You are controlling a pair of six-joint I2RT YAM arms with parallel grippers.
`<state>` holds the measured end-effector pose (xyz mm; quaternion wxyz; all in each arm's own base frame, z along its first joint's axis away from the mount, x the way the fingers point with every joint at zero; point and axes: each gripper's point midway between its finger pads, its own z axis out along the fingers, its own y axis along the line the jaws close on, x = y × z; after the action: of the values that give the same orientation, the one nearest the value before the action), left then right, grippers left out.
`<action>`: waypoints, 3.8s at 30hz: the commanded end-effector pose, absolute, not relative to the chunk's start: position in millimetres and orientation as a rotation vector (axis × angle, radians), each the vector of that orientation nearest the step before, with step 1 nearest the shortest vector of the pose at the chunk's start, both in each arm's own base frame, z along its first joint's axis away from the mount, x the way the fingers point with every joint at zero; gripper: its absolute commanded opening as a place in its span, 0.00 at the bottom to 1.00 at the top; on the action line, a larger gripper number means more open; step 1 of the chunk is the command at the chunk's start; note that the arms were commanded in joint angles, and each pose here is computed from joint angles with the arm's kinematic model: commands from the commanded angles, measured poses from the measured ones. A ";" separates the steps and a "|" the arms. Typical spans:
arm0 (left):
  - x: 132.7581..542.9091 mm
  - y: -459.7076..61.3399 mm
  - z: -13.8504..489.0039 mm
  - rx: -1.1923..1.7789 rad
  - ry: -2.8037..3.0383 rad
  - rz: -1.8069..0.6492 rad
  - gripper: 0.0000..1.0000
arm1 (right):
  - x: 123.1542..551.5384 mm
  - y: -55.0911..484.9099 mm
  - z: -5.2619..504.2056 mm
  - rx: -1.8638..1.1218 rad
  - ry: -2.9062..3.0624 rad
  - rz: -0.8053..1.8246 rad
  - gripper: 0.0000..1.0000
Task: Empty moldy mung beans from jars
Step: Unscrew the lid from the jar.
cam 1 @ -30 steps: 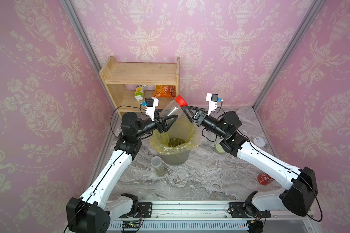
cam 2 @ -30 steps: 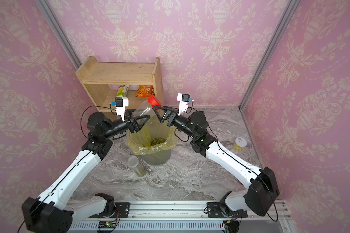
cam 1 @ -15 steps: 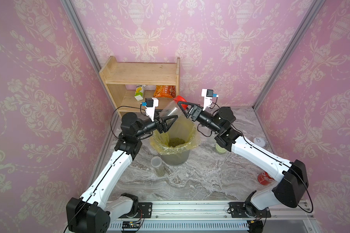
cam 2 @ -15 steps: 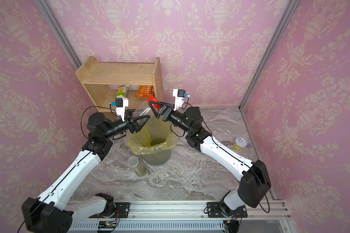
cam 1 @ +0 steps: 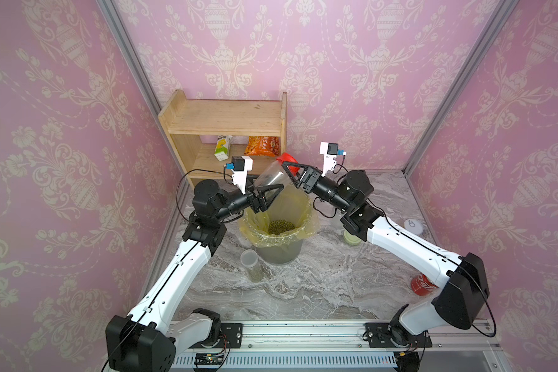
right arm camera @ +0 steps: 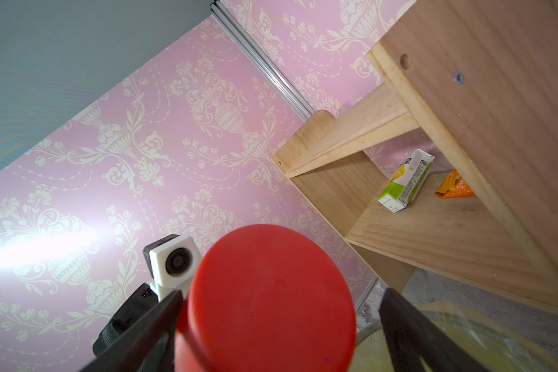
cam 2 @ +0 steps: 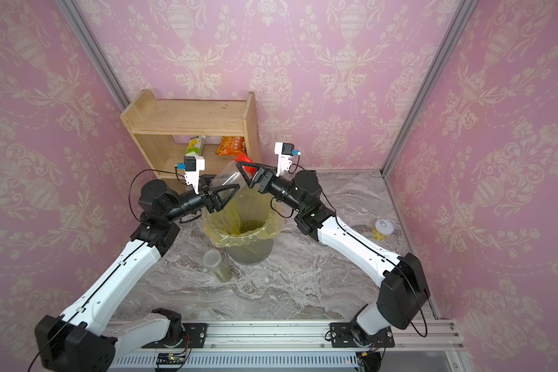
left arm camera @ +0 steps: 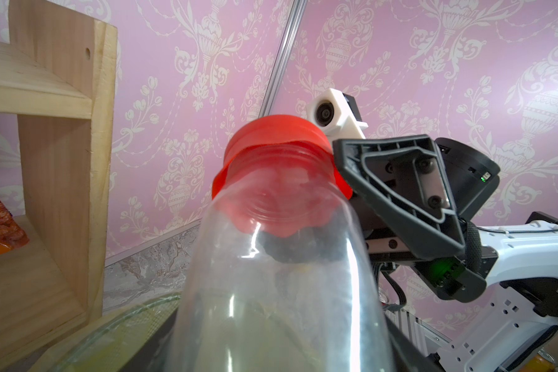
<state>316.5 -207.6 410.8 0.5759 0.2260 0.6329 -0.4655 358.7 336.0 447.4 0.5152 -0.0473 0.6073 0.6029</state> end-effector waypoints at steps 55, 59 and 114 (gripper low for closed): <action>313.7 -204.7 415.4 0.542 1.458 -1.044 0.41 | 358.1 317.9 479.1 -0.073 1.361 1.466 0.66; 312.8 -204.2 415.2 0.539 1.457 -1.045 0.41 | 361.9 311.2 477.6 -0.042 1.355 1.482 0.65; 321.2 -206.9 406.5 0.553 1.489 -1.037 0.40 | 375.1 266.6 463.3 -0.035 1.391 1.361 0.69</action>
<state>310.7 -224.1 391.4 0.5478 0.2620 0.6404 -0.4703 357.7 310.9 433.0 0.4976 -0.0568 0.6277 0.5959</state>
